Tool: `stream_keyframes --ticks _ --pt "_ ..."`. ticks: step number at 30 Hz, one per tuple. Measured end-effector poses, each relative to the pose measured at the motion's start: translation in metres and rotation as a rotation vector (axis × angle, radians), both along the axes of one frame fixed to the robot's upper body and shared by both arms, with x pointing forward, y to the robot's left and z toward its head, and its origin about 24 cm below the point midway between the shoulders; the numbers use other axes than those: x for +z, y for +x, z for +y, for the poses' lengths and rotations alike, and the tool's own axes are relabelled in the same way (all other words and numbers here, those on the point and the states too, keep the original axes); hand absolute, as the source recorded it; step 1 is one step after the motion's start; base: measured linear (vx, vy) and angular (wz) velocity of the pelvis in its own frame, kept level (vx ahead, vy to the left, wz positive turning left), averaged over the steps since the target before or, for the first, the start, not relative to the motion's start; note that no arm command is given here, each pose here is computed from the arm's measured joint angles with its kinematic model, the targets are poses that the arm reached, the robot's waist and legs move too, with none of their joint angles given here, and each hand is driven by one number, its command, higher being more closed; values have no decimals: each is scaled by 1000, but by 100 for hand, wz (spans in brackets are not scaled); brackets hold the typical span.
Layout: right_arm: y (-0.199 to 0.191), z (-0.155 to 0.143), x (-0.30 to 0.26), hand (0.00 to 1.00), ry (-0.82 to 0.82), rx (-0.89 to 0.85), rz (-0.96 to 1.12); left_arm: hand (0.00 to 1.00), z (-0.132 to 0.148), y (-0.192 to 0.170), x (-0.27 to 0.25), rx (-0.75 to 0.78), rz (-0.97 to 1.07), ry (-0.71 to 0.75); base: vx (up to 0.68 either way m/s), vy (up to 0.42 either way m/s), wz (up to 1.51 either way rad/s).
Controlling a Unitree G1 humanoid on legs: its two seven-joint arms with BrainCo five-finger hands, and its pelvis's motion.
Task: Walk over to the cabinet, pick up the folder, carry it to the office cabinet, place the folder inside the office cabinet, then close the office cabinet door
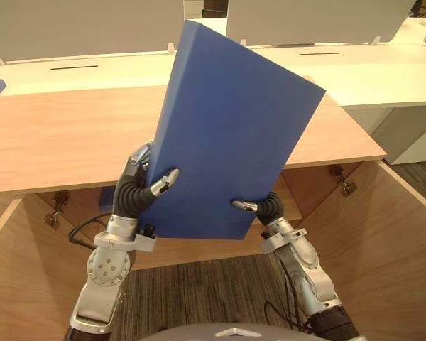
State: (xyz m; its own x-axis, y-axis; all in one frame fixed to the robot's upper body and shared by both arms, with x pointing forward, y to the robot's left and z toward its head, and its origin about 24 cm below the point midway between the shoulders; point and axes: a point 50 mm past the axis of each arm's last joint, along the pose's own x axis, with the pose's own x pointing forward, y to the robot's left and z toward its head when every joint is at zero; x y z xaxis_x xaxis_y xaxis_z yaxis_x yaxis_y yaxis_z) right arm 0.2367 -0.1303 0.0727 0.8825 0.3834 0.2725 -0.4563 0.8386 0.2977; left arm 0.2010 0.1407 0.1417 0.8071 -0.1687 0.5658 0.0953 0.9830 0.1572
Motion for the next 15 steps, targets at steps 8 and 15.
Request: stream_keyframes --ticks 8,15 --pt "0 5 16 100 45 -49 -58 0 8 -1 -2 69 5 -61 0 0 4" --pt "0 -2 39 100 127 -176 -162 0 33 -6 -14 266 49 -137 -10 -16 7"
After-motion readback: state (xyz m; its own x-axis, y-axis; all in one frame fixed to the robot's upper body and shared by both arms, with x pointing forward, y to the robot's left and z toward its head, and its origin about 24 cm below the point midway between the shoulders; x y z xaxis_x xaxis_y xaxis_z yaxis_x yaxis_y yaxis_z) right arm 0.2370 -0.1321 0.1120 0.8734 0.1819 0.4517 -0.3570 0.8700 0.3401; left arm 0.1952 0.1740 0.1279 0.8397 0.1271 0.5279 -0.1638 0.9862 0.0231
